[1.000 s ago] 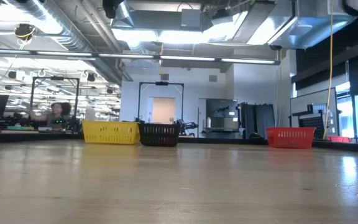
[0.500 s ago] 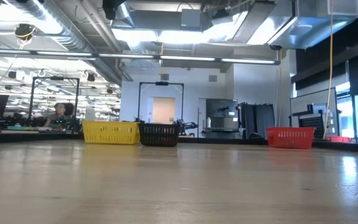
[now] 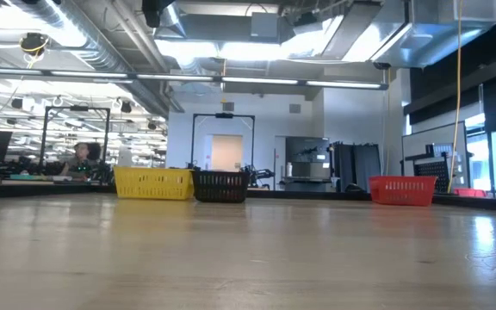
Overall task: Sort & place blocks by color
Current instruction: Put the red block into the black bin
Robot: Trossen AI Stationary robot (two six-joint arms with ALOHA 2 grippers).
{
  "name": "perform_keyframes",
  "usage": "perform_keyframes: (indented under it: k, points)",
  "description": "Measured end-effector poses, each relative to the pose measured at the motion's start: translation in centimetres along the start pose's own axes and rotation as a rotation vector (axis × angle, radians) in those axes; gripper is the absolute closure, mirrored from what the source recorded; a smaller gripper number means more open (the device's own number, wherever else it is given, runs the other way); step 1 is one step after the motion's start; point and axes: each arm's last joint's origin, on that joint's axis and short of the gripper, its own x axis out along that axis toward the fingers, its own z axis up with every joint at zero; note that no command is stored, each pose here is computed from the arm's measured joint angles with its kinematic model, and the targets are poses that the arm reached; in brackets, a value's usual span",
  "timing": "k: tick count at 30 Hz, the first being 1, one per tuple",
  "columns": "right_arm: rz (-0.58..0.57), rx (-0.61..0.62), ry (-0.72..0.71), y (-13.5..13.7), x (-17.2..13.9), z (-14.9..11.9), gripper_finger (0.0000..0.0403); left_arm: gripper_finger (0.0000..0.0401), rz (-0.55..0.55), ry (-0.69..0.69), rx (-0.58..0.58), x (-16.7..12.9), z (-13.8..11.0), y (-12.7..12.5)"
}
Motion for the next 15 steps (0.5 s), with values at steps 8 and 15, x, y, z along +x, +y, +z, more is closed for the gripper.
perform_keyframes:
  k: [8, 15]
  points:
    - [-0.018, -0.038, 0.029, 0.4, 1.1, 0.0, 0.0166, 0.0134, 0.001, 0.001, 0.005, 0.0, 0.0, 0.0]
    - [-0.025, -0.037, 0.032, 0.4, 1.3, 0.1, 0.0175, 0.0134, 0.021, -0.004, 0.01, 0.0, 0.1, 0.4]
